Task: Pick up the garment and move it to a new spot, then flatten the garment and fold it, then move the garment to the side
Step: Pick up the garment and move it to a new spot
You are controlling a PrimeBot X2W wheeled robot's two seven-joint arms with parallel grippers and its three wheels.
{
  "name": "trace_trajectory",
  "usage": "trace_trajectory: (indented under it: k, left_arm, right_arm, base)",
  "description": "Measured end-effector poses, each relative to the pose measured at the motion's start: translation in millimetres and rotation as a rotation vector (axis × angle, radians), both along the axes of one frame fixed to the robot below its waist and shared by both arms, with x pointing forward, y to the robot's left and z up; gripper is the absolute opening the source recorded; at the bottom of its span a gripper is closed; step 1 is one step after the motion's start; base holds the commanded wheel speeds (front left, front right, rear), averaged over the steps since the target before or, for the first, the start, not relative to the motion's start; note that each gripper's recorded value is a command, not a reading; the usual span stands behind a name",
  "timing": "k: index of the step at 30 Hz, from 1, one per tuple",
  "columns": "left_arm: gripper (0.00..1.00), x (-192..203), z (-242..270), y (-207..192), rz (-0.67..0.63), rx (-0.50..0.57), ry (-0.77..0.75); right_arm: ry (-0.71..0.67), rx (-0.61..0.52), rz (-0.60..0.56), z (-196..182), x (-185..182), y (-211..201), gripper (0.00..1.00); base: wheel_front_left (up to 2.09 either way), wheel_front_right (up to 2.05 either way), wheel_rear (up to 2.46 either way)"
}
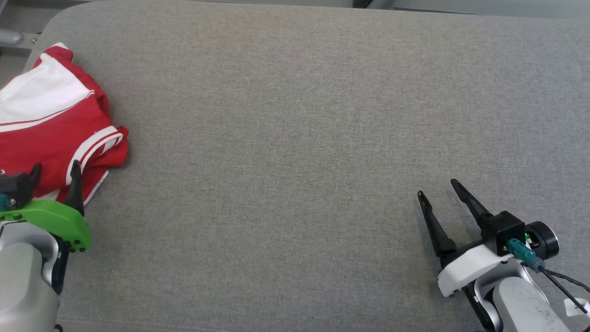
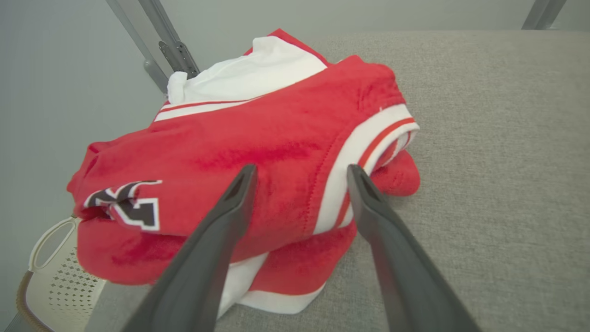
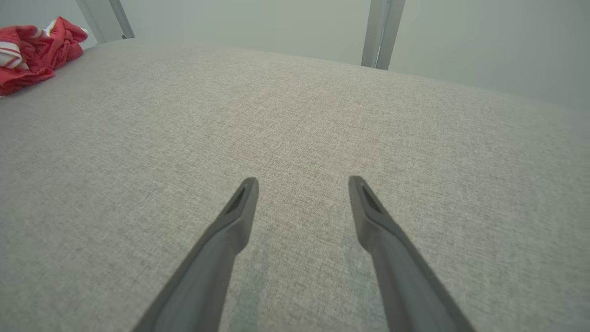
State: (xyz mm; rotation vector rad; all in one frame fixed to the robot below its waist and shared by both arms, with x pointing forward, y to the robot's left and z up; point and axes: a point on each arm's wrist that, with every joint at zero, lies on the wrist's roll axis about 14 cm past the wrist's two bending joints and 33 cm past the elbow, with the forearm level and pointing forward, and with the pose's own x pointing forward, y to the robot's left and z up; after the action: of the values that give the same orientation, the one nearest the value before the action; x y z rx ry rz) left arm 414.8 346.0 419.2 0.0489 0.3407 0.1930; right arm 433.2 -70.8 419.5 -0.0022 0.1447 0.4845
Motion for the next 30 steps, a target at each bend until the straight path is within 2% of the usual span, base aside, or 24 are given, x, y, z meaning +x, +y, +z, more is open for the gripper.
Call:
trace_trajectory:
  k: [10, 18, 19, 21, 22, 26, 30]
  left_arm:
    - [1.0, 23.7, -22.0, -4.5, -0.025, 0.083, 0.091]
    - [1.0, 29.2, -29.0, 6.6, 0.043, 0.135, 0.121]
    - [0.85, 28.8, -29.4, 9.1, 0.056, 0.139, 0.124]
    - [0.05, 24.6, -33.7, 15.0, 0.089, 0.144, 0.144]
    - [0.0, 23.1, -35.2, 17.7, 0.108, 0.139, 0.149]
    - [0.0, 33.7, -21.6, 22.4, 0.145, 0.109, 0.092]
    - [0.0, 49.5, 18.6, 26.9, 0.124, 0.124, -0.036]
  right_arm:
    - [0.047, -0.007, -0.065, -17.0, 2.4, -22.7, 1.0]
    - [0.083, 0.002, -0.083, -27.3, -2.0, -24.5, 1.0]
    - [0.084, 0.004, -0.084, -27.4, -1.7, -24.6, 1.0]
    - [0.085, 0.009, -0.088, -27.3, -0.7, -25.1, 1.0]
    - [0.085, 0.009, -0.09, -27.3, -0.2, -25.6, 1.0]
    - [0.081, 0.022, -0.102, -24.5, 2.4, -27.2, 1.0]
    - [0.073, 0.042, -0.11, -17.8, 0.4, -24.6, 1.0]
  base:
    - [0.0, 0.0, 0.0]
    - [0.0, 0.0, 0.0]
    - [0.0, 0.0, 0.0]
    - [0.0, 0.0, 0.0]
    - [0.0, 0.0, 0.0]
    - [0.0, 0.0, 0.0]
    - [0.0, 0.0, 0.0]
